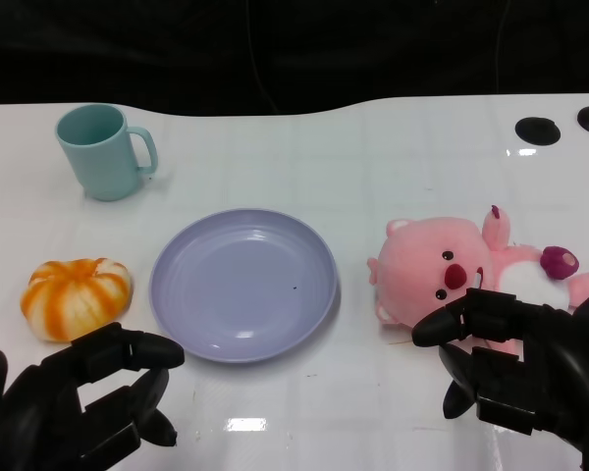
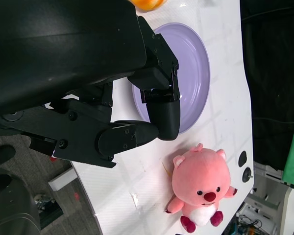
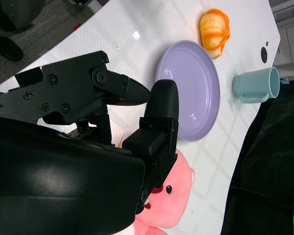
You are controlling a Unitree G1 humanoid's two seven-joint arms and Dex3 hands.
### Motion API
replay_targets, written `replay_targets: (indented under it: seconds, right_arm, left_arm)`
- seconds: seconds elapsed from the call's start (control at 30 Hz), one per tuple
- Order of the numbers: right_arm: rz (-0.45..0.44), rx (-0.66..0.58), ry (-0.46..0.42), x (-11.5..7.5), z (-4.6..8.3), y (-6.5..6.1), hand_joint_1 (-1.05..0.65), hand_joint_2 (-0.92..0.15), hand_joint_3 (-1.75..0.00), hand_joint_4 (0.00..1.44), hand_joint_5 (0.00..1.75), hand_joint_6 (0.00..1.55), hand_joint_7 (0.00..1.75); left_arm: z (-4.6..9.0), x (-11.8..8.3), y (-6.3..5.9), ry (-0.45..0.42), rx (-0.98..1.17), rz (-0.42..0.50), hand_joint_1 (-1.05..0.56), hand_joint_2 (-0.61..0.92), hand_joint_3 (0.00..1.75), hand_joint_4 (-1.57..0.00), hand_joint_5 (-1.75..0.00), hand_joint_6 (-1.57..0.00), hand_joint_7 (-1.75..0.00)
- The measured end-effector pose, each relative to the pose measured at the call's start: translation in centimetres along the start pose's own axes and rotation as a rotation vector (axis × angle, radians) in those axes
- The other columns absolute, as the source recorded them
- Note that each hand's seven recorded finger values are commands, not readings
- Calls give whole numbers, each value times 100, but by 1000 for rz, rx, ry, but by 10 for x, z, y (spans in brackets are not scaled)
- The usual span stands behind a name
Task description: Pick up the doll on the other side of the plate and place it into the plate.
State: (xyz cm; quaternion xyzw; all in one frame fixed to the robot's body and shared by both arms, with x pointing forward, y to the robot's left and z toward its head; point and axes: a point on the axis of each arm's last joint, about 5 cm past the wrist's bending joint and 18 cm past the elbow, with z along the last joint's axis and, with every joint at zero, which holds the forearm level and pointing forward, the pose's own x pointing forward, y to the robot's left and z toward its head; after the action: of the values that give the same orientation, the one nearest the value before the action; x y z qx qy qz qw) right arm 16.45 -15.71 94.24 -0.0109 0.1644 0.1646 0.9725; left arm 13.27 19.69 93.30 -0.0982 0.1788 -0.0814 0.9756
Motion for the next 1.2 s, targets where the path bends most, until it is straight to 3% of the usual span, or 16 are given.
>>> replay_targets:
  seconds: [0.83,1.03,1.2]
  right_arm:
    - [-1,-2,-14,-1,0,-2,-14,-79,-71,60,162,60,106]
    - [2,-15,-45,-1,1,-4,-19,-82,-56,50,154,56,93]
    - [-11,-68,-93,-3,1,-6,-20,-91,-30,45,137,49,83]
  left_arm:
    - [0,0,-1,1,-5,-2,-26,92,51,-51,-163,-55,-117]
    - [-1,0,-1,1,-4,-3,-27,92,51,-51,-163,-56,-117]
    - [-1,1,-2,0,-6,-4,-27,92,51,-52,-164,-56,-117]
